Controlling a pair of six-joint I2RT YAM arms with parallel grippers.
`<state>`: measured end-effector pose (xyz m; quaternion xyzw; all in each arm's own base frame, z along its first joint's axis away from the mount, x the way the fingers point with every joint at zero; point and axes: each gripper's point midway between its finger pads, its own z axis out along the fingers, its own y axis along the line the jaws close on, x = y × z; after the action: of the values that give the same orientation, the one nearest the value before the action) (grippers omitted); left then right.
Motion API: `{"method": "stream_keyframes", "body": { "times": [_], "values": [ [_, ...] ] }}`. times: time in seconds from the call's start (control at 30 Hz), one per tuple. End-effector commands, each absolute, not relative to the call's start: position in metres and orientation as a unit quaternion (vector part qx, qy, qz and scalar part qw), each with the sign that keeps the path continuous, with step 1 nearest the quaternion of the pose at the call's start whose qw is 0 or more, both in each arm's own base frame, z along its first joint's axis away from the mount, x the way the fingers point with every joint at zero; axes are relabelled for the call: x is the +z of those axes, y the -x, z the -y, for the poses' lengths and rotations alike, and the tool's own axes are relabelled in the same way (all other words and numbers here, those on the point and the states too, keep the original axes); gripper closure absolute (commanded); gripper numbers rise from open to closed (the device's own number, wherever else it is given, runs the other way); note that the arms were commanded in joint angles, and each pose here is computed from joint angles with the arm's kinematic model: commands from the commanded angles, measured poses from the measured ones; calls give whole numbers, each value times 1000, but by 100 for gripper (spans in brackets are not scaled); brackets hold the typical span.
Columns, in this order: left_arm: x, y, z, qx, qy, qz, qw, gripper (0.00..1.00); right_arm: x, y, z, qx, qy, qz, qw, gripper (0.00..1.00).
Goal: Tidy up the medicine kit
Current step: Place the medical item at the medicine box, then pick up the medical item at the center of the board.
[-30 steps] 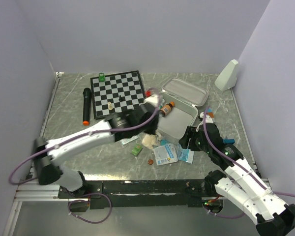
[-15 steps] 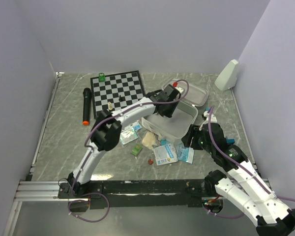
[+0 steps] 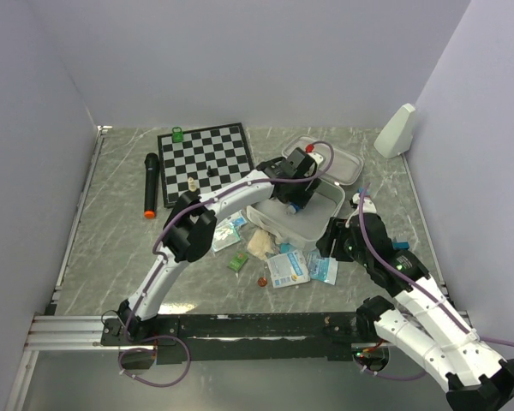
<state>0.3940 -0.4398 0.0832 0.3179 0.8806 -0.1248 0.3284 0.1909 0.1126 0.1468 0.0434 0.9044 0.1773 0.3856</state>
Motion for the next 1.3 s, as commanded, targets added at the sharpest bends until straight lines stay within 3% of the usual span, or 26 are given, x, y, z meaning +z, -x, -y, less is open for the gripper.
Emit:
{"method": "stream_keyframes", "body": {
  "times": [0.0, 0.17, 0.27, 0.43, 0.63, 0.9, 1.27],
  "values": [
    [141, -405, 442, -140, -293, -862, 390, 25, 161, -195, -113, 179, -42, -897, 402, 34],
    [242, -385, 412, -173, -243, -831, 469, 23, 157, -193, -115, 184, -43, -898, 397, 34],
    [264, -359, 373, -181, -198, -830, 489, 21, 153, -194, -116, 183, -40, -900, 394, 34],
    [223, -295, 304, -163, -121, -862, 465, 22, 146, -194, -118, 184, -35, -902, 390, 34],
    [150, -229, 269, -136, -114, -898, 403, 21, 138, -194, -124, 192, -30, -906, 376, 35],
    [107, -217, 261, -116, -131, -911, 374, 7, 131, -191, -123, 193, -37, -908, 371, 35],
    [45, -210, 270, -81, -166, -934, 304, 24, 133, -189, -122, 195, -41, -907, 372, 35]
  ]
}}
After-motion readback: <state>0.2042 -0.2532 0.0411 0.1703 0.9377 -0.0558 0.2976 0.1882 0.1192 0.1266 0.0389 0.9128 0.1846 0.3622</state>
